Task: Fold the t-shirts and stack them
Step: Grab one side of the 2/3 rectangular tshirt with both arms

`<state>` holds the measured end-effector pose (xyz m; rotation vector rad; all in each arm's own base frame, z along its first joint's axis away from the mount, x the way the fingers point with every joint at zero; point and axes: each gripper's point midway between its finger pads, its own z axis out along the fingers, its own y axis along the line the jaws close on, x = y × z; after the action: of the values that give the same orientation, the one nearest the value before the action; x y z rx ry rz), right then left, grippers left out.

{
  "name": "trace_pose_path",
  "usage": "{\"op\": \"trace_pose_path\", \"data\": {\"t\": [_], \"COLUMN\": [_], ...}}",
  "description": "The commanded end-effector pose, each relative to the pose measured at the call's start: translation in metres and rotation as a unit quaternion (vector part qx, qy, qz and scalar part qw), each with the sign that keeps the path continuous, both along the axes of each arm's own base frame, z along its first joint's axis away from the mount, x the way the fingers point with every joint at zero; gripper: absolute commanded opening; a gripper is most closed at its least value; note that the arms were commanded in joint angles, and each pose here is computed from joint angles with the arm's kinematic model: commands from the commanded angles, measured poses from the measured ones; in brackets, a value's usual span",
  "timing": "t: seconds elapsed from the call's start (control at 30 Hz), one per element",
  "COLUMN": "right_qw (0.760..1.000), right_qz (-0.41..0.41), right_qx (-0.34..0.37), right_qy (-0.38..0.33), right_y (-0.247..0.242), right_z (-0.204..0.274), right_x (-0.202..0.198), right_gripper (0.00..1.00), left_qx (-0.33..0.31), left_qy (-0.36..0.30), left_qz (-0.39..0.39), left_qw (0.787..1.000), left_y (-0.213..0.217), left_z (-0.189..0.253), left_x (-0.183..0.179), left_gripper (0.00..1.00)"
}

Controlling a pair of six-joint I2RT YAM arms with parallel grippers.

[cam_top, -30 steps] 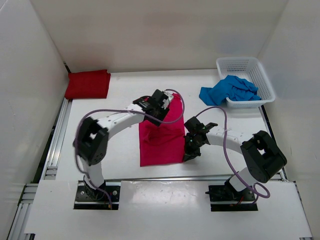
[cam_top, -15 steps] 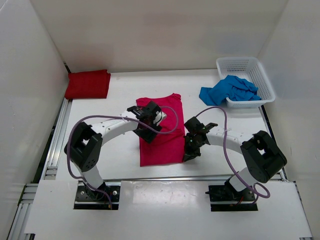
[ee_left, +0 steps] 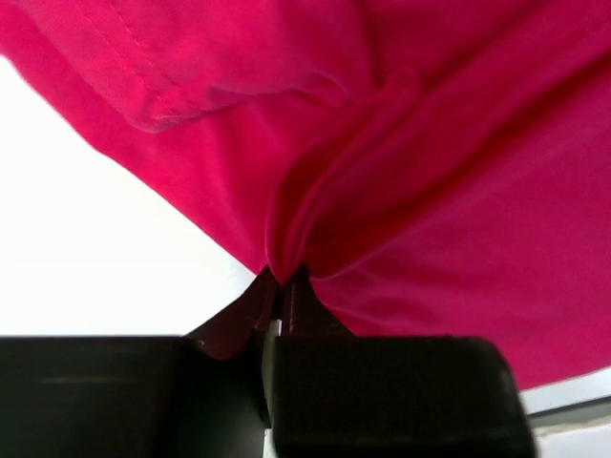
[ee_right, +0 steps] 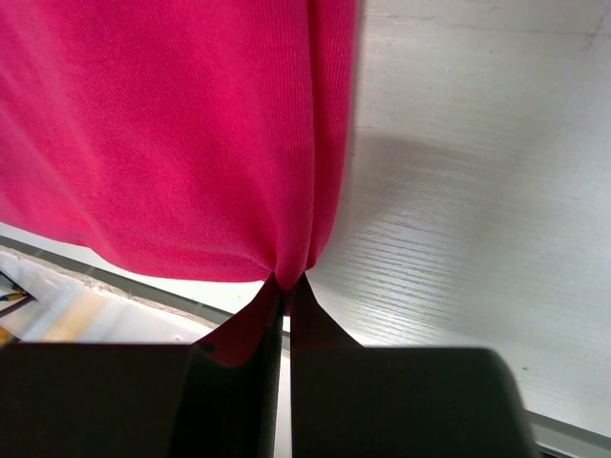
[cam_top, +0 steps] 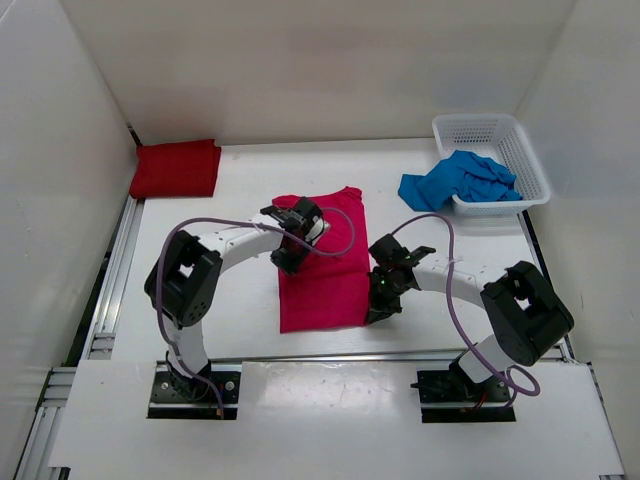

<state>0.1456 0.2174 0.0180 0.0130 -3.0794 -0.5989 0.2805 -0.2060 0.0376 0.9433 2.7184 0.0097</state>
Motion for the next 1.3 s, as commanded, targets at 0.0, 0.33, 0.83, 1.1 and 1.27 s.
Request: {"op": "trace_pose_path", "data": {"t": [0.0,0.33,0.83,1.1,1.27], "right_qw": [1.0,1.0,0.996,0.987,0.989], "right_qz": [0.001,0.001,-0.004,0.016,0.054], "right_qx": [0.005,0.005,-0.007,0.001,-0.021], "right_qy": [0.0,0.0,-0.086,-0.158,-0.133], "right_y": [0.002,0.002,-0.014,0.013,0.037], "right_z": [0.001,0.001,0.044,0.085,0.052], "right_x": [-0.002,-0.002,0.034,0.121,0.16], "right_gripper": [0.0,0.0,0.36,0.33,0.32], "left_qx": [-0.022,-0.02,-0.129,-0.138,-0.124], "left_qy": [-0.028,0.011,-0.003,0.117,0.161], "left_qz": [0.022,0.075,0.118,0.093,0.073], "left_qw": [0.999,0.997,0.985,0.979,0.976], "left_y": [-0.001,0.029,0.055,0.047,0.046], "left_z": [0.015,0.007,0.073,0.037,0.009], "left_x": [0.027,0.048,0.043,-0.035,-0.073], "left_gripper": [0.1,0.42,0.79,0.81,0.79]}}
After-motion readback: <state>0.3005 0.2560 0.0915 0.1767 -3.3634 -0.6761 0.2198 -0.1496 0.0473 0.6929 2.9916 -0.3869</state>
